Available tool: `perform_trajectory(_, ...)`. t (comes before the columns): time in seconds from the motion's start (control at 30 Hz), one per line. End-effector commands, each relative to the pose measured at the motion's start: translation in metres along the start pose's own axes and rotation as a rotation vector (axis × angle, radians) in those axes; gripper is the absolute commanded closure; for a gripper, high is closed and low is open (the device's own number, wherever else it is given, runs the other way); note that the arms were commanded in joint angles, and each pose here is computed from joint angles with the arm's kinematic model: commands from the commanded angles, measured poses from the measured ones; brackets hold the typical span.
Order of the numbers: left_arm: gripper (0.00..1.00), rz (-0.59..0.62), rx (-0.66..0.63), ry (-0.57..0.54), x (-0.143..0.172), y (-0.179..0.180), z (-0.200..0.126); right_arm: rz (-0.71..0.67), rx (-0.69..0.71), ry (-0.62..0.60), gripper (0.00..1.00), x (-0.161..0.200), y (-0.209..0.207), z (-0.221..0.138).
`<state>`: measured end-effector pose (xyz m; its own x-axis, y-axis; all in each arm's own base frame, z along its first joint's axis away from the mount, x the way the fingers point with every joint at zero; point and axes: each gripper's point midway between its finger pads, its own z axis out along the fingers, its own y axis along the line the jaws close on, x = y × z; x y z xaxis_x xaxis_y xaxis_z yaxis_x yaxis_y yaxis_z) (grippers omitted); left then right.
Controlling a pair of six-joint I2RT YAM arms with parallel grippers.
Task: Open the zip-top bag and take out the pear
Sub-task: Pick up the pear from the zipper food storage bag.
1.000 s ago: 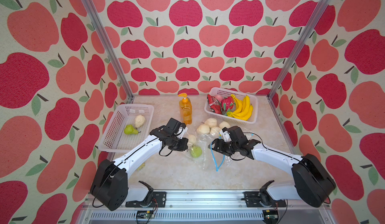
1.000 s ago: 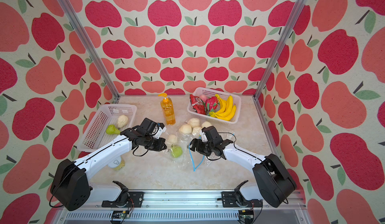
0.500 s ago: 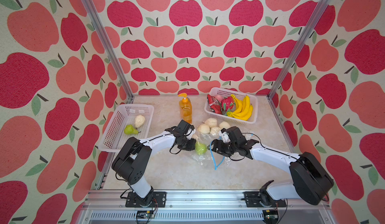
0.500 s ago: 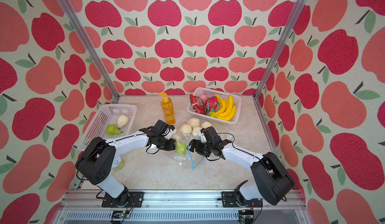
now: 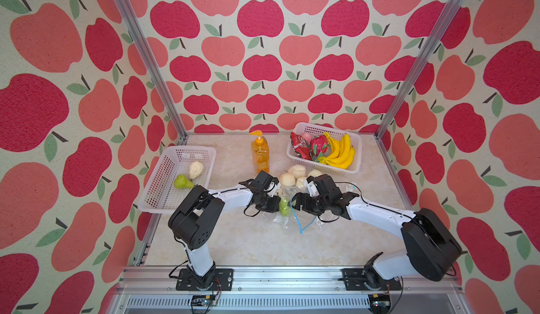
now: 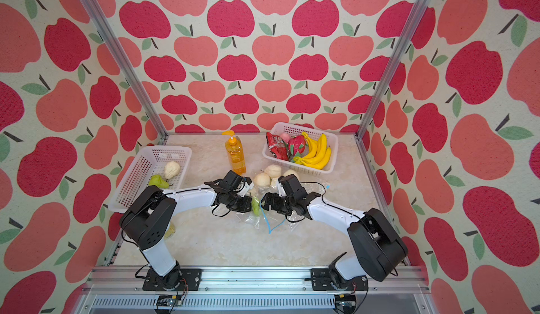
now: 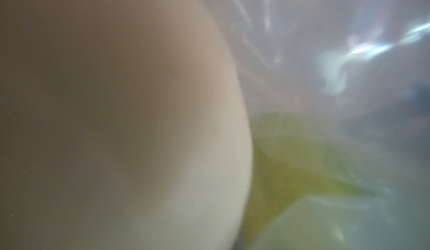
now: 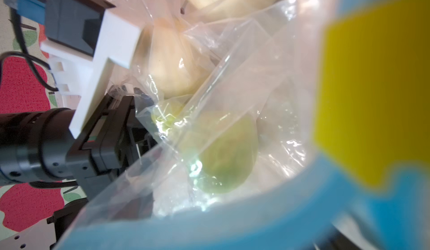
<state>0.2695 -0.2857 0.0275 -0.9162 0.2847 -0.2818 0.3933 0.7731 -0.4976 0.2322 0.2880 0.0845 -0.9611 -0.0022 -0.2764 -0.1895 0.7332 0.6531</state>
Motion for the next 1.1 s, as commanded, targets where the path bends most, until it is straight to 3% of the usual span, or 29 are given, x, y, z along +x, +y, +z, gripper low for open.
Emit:
perform_trajectory(0.0, 1.0, -0.022, -0.026, 0.047, 0.008, 0.007, 0.012, -0.062, 0.039, -0.03, 0.13, -0.007, 0.001, -0.005)
perform_trajectory(0.2, 1.0, -0.002, -0.113, 0.039, 0.01, 0.014, -0.019, -0.134, -0.056, -0.096, 0.2, -0.009, 0.024, -0.031)
perform_trajectory(0.43, 0.96, 0.013, -0.123, -0.066, 0.005, -0.011, -0.081, -0.093, 0.022, -0.072, 0.21, 0.0, 0.009, -0.039)
perform_trajectory(0.6, 0.96, 0.011, -0.092, -0.135, -0.002, -0.026, -0.106, -0.06, 0.038, -0.047, 0.2, 0.004, 0.003, -0.031)
perform_trajectory(0.83, 0.91, 0.013, 0.006, -0.172, -0.021, -0.041, -0.092, -0.031, 0.046, -0.024, 0.17, 0.005, -0.001, -0.022)
perform_trajectory(0.93, 0.9, -0.001, -0.014, -0.176, -0.028, -0.035, -0.082, -0.023, 0.051, -0.019, 0.16, 0.006, -0.003, -0.021)
perform_trajectory(1.07, 0.95, -0.027, -0.141, -0.132, -0.025, -0.007, -0.063, -0.024, 0.05, -0.02, 0.16, 0.006, -0.003, -0.02)
